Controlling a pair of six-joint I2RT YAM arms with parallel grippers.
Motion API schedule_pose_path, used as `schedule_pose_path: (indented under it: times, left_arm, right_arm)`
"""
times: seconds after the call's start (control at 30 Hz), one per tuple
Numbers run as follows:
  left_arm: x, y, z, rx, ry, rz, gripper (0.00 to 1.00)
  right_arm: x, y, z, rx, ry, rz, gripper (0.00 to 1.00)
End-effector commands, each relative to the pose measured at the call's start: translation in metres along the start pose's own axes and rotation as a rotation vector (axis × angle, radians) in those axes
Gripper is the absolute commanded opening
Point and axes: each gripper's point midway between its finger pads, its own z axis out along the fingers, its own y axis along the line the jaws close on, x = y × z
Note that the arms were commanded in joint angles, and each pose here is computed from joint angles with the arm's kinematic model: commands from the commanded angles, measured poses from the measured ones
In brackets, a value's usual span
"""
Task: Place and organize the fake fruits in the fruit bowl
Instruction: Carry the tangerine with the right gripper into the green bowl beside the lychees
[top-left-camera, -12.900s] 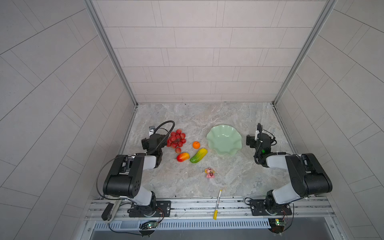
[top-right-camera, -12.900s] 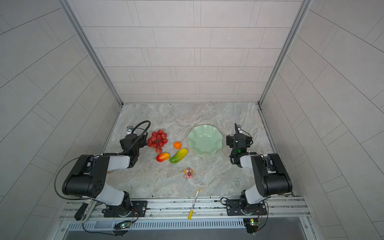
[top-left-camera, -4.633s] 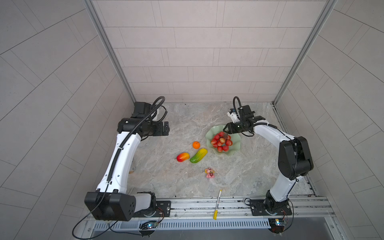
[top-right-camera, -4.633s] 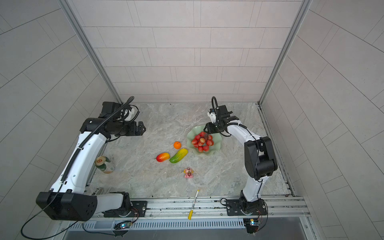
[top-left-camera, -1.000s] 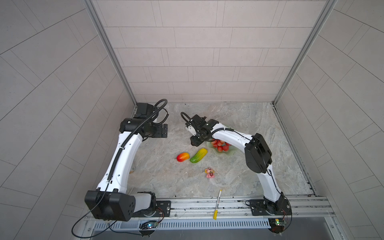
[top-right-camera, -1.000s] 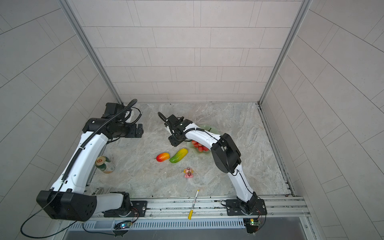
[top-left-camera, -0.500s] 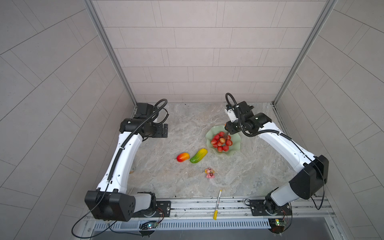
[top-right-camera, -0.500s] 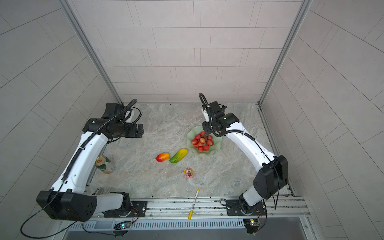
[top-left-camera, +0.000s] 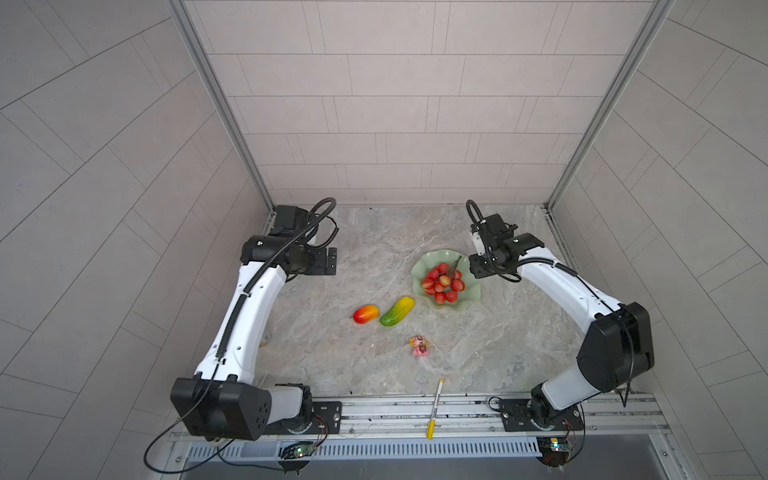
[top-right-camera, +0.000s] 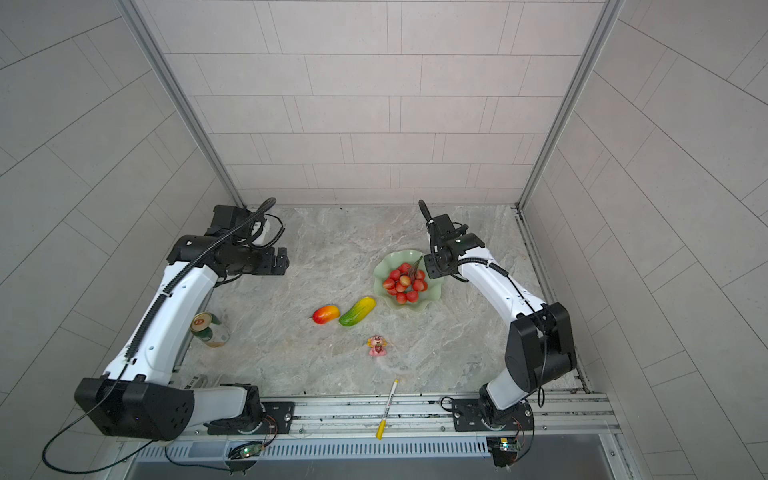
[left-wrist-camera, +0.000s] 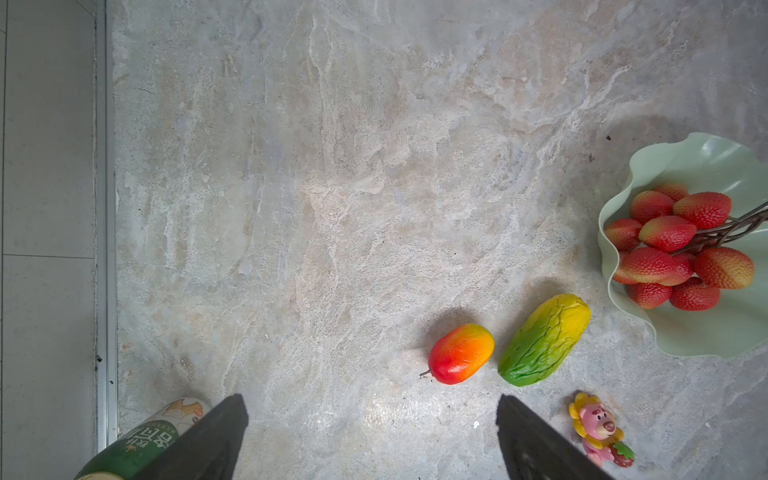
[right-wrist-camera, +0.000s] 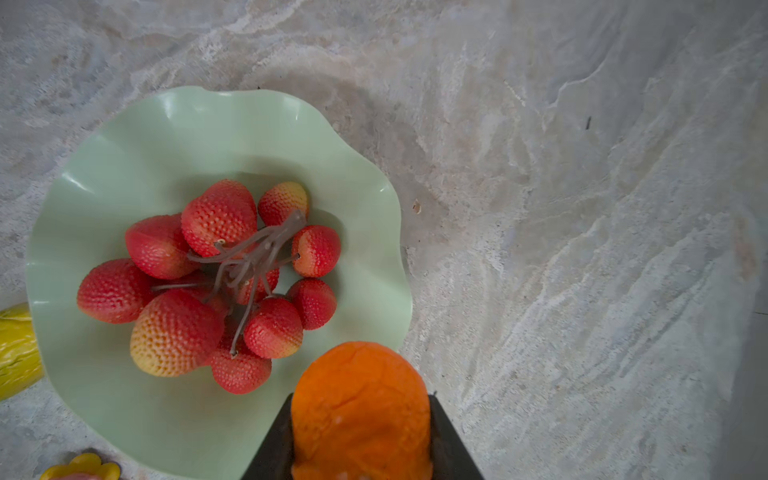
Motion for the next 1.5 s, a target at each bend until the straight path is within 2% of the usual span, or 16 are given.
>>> schedule_pose_path:
  times: [0.0, 0.17, 0.47, 0.77, 1.47]
  left_arm:
    - [-0.005, -0.002, -0.006, 0.005, -0.017, 0.014, 1.0]
    - [-0.003, -0.002, -0.006, 0.002, -0.017, 0.014, 1.0]
    - [-0.003, -0.004, -0.004, 0.014, -0.017, 0.014, 1.0]
    - [-0.004, -0.005, -0.005, 0.019, -0.018, 0.014, 1.0]
    - [-0.004, -0.006, -0.004, 0.025, -0.016, 0.014, 1.0]
  right_arm:
    - [-0.007, 0.005, 0.012, -0.021, -0.005, 0.02, 0.35]
    - [-0.01, 0.004, 0.024, -0.001, 0.01, 0.013, 0.35]
    - [0.005, 0.006, 0.05, 0.003, 0.071, 0.008, 0.37]
    - [0.008, 0.01, 0.061, -0.012, 0.088, 0.009, 0.45]
    - [0.004, 0.01, 0.055, -0.019, 0.085, -0.006, 0.51]
